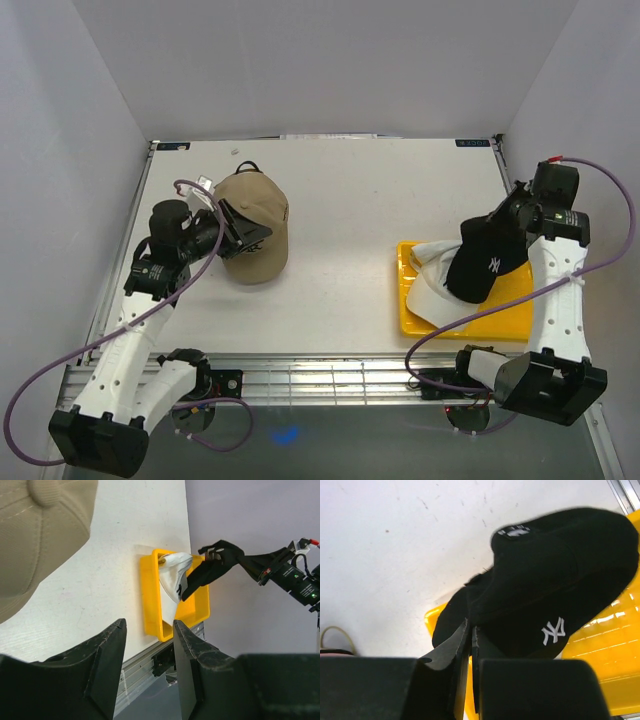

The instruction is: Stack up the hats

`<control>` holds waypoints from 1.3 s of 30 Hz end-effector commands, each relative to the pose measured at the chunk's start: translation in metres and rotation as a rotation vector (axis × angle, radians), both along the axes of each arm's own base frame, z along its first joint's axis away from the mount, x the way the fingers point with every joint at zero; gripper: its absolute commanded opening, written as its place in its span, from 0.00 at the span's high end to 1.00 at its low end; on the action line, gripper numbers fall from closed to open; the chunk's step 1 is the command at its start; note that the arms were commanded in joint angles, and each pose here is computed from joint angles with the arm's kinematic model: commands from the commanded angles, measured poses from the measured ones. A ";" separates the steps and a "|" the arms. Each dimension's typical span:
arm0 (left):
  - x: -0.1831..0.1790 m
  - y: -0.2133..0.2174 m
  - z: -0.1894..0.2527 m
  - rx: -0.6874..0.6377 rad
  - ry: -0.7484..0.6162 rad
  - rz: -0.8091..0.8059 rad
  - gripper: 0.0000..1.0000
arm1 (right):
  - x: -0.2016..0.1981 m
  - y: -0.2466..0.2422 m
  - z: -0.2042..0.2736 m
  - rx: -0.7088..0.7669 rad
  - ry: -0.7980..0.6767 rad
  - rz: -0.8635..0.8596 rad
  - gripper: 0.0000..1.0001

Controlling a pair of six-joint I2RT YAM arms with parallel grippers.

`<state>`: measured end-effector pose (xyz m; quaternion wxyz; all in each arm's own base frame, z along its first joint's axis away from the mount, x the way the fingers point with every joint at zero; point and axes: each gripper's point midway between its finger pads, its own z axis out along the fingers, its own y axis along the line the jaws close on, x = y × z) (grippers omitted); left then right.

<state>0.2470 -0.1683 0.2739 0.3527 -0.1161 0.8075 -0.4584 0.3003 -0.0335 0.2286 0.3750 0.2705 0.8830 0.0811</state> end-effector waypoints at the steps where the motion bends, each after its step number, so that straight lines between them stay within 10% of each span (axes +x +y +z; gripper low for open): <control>1: -0.003 -0.013 0.013 -0.016 -0.104 -0.077 0.46 | -0.001 0.009 0.048 0.018 -0.101 0.030 0.92; 39: 0.017 -0.220 0.017 0.109 -0.295 -0.332 0.40 | 0.021 0.216 0.140 0.254 -0.247 0.456 0.92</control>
